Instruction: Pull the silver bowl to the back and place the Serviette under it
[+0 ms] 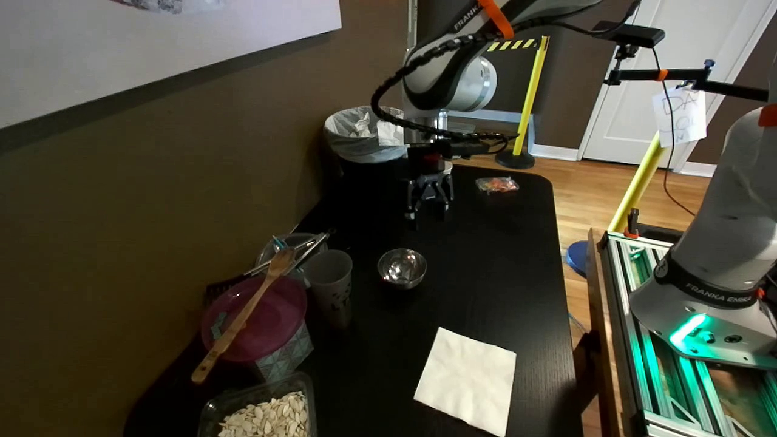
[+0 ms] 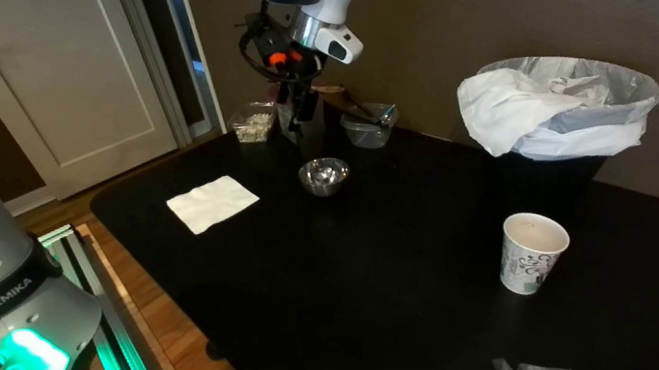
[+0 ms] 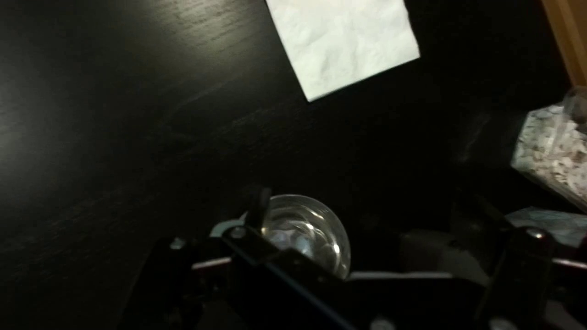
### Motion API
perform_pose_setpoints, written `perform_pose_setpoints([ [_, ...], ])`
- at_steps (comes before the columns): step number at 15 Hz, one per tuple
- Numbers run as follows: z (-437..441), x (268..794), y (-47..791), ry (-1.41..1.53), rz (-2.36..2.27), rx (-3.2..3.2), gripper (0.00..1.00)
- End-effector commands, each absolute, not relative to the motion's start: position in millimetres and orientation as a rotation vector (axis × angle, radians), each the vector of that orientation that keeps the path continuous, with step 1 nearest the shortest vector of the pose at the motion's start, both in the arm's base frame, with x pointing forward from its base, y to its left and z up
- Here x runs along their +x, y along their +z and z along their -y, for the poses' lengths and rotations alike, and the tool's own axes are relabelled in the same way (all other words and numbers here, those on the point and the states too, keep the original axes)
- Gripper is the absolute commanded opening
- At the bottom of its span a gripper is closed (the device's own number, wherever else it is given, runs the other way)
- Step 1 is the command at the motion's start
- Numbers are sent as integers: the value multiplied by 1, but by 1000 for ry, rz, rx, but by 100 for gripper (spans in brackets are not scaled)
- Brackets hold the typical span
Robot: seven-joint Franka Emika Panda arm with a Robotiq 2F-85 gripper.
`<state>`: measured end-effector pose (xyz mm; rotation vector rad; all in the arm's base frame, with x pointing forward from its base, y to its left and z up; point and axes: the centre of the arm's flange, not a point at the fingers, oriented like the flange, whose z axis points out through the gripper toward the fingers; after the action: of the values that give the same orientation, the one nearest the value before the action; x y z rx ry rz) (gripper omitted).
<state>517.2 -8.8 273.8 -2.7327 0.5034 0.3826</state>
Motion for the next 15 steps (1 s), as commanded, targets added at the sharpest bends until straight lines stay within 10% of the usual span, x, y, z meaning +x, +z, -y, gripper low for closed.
perform_pose_setpoints([
  [1, 0, 483, 231, 594, -625, -2801, 100],
  [15, -72, 426, 119, 1035, -670, -2623, 100],
])
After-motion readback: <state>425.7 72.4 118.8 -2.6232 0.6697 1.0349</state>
